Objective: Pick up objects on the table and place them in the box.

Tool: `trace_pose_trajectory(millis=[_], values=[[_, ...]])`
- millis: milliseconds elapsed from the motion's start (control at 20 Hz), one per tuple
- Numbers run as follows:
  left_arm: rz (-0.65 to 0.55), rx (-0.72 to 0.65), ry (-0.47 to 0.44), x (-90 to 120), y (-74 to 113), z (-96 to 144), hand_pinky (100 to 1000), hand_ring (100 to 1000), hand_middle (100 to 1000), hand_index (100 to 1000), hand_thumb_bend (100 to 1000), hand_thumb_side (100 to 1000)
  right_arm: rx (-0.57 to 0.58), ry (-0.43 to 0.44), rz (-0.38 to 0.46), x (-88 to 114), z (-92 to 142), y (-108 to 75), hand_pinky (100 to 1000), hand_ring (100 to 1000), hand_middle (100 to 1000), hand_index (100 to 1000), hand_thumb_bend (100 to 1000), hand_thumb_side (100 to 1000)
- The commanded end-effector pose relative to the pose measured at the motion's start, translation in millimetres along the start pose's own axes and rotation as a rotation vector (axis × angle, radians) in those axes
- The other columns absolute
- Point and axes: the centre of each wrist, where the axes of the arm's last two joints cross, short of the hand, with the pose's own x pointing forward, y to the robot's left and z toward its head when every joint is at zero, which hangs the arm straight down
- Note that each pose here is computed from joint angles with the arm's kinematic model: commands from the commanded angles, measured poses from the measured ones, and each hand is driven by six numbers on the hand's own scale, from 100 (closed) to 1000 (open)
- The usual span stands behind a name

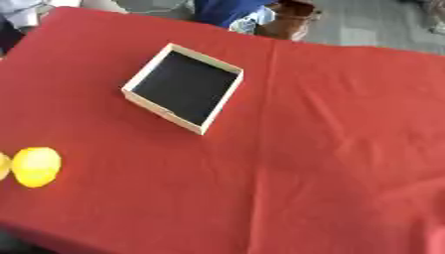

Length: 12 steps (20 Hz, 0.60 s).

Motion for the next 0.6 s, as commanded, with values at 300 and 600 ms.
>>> trace_pose_trajectory(millis=[300, 600], values=[[-0.258, -0.35, -0.032, 5.4, 19.8, -21.8, 832, 811, 767, 897, 100, 524, 0.027, -0.032, 0.026, 8.3, -7.5, -6.9, 899, 998, 787, 891, 100, 554], [-0.459, -0.688, 0.036, -3.0, 35.1, -24.3, 874, 897, 856, 965, 110, 300, 0.034, -0.035, 0.033, 8.9, -8.5, -8.1, 900, 997, 787, 891, 100, 553]])
